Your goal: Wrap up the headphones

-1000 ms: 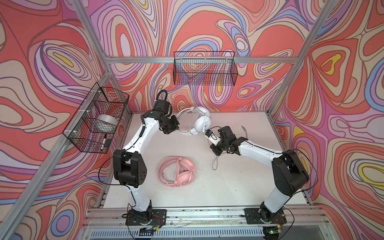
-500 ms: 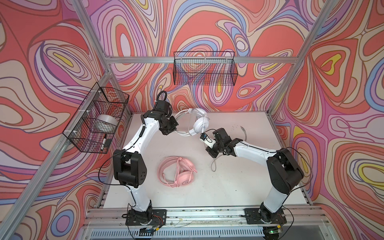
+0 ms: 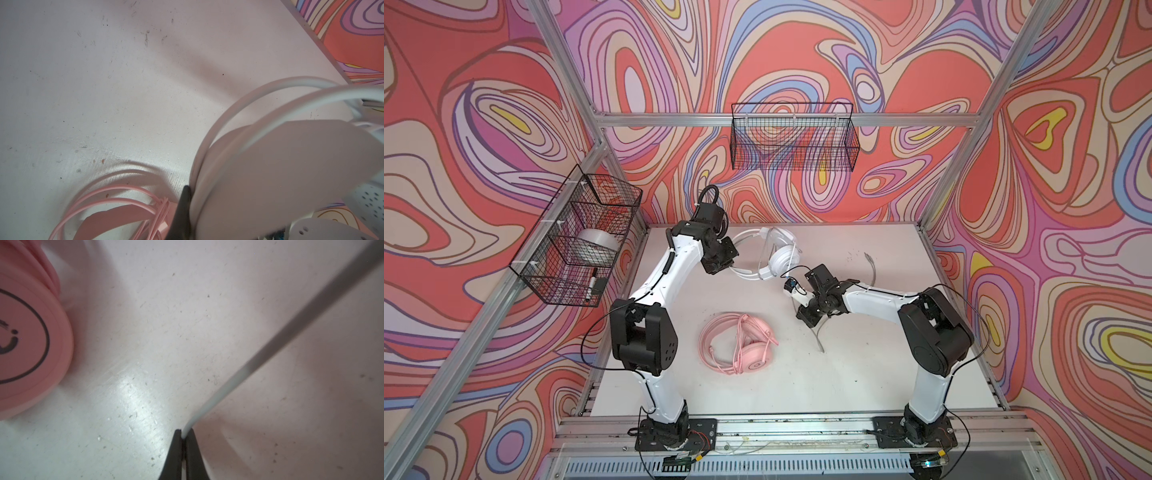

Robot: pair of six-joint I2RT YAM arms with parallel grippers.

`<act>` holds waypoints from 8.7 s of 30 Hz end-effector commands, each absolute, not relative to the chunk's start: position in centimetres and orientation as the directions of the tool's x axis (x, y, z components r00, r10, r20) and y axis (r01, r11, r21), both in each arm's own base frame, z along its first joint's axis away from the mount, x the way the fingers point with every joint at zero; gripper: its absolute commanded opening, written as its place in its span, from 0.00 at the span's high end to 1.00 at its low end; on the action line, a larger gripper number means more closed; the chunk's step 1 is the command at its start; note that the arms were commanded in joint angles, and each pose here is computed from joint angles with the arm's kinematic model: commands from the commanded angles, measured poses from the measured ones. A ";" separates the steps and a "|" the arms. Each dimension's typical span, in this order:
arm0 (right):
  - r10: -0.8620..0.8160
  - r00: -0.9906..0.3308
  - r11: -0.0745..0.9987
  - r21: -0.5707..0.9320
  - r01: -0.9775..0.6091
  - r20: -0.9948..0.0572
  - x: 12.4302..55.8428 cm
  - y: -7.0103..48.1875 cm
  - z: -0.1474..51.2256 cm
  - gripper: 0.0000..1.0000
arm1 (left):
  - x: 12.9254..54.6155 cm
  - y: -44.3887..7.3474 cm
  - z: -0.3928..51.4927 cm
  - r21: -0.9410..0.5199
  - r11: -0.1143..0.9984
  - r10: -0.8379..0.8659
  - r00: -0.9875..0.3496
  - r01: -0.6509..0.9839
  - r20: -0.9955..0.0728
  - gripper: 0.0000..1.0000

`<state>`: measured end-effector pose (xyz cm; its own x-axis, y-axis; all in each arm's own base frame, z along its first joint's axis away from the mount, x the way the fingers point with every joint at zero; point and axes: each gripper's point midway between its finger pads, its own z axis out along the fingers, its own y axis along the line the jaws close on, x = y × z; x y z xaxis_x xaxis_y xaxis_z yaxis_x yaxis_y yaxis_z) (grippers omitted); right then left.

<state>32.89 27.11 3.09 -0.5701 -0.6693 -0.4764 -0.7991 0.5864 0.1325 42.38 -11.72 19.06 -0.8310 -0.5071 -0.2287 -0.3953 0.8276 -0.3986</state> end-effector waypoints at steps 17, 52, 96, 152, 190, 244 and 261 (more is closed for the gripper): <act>-0.720 -0.681 0.646 0.231 -0.728 -0.133 26.1 22.5 -0.6 0.85 | 46.1 -11.9 24.9 -0.539 0.766 -0.583 -0.733 -0.351 -0.351 1.00; -0.768 -0.636 0.621 0.153 -0.768 -0.073 25.0 20.6 0.4 1.00 | 46.7 -11.6 23.4 -0.513 0.770 -0.588 -0.733 -0.379 -0.342 1.00; -0.714 -0.185 0.165 0.094 -0.982 -0.675 30.0 31.7 23.9 1.00 | 45.8 -13.4 17.4 -0.238 0.918 -0.389 -0.836 -0.317 -0.386 1.00; -0.289 -0.617 0.767 0.209 -0.606 -0.732 48.8 20.0 22.1 1.00 | 41.5 -20.7 17.6 -0.263 0.936 0.134 -0.925 0.236 -0.355 1.00; -0.198 -0.826 0.783 0.422 -0.457 -0.528 48.3 18.6 9.8 0.72 | 39.3 -21.8 17.8 -0.357 0.886 0.177 -0.927 0.296 -0.329 1.00; -0.735 -0.674 0.672 0.057 -0.738 -0.072 36.1 11.0 -0.1 1.00 | 39.7 -20.7 17.5 -0.308 0.918 0.169 -0.949 0.250 -0.265 1.00; -0.638 -0.747 0.743 0.106 -0.661 -0.184 34.7 12.2 1.8 1.00 | 42.4 -15.8 20.8 -0.479 0.877 -0.194 -0.935 -0.030 -0.298 1.00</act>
<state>35.54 12.06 1.87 -0.7184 -0.6700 -0.1871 -0.6905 0.7194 0.0752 42.17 -15.09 17.11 -0.9618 -0.1125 -0.2495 -0.0149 0.9318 -0.3627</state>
